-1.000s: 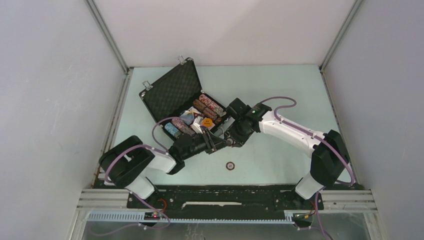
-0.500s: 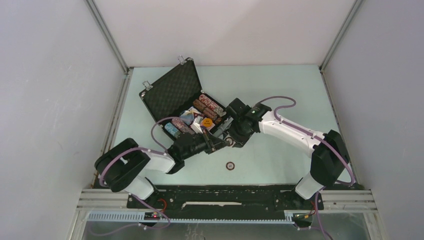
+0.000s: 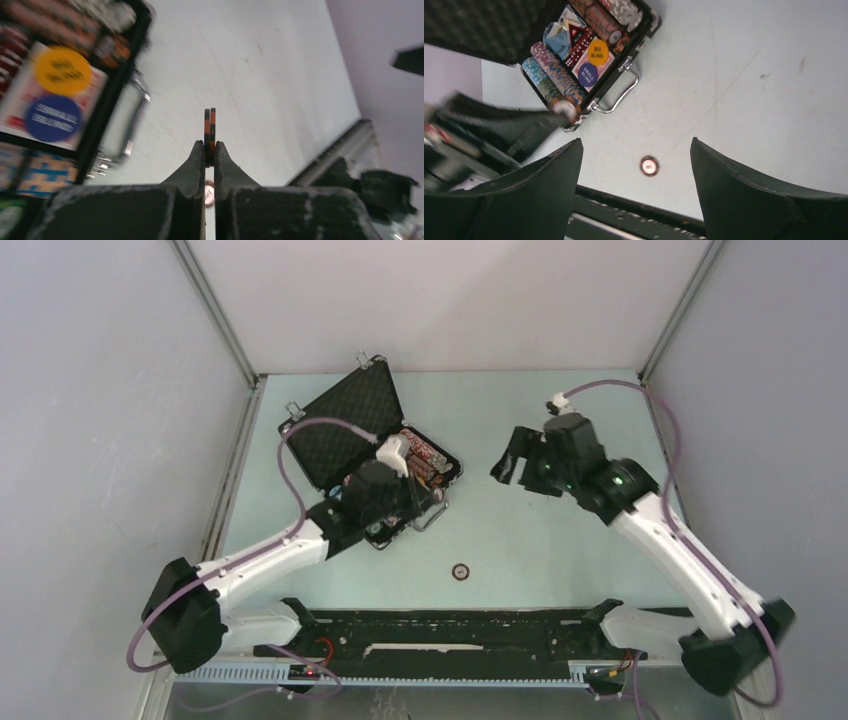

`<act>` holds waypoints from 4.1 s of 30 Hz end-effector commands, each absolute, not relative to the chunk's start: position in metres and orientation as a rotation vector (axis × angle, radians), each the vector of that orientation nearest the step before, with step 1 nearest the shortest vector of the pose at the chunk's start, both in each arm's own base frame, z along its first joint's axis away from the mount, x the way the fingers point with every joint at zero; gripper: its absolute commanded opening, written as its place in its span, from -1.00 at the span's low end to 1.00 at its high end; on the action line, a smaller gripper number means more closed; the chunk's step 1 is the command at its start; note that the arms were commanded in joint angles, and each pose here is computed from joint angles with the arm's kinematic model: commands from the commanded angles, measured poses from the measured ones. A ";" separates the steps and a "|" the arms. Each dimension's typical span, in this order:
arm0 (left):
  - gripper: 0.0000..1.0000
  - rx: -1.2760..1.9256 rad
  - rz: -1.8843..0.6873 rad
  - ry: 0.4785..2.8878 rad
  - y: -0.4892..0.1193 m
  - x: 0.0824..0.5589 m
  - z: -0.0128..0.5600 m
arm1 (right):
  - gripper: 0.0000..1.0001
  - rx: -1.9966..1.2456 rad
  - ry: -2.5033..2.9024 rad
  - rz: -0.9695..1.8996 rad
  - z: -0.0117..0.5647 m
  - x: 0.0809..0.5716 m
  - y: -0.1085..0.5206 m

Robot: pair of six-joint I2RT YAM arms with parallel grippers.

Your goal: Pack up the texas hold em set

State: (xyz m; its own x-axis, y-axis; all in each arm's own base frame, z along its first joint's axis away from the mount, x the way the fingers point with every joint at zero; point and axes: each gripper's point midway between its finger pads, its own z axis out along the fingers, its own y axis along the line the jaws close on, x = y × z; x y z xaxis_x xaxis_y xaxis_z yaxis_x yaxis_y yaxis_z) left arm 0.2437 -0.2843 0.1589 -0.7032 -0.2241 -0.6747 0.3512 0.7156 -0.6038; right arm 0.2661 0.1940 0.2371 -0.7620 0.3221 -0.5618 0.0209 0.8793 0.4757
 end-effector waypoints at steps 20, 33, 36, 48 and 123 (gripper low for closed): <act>-1.00 0.654 0.048 2.419 -0.271 0.370 0.132 | 0.99 -0.002 2.166 0.525 0.214 0.233 0.112; -1.00 0.696 0.082 2.474 -0.284 0.377 0.096 | 0.99 0.026 2.108 0.585 0.220 0.232 0.108; -1.00 0.713 0.095 2.489 -0.284 0.376 0.087 | 0.99 0.021 2.112 0.591 0.219 0.232 0.109; -0.81 0.713 0.222 2.441 -0.275 0.394 0.088 | 0.98 0.014 2.114 0.608 0.217 0.232 0.112; -0.29 0.580 -0.036 2.507 -0.282 0.385 0.102 | 0.89 -0.003 2.154 0.648 0.206 0.233 0.119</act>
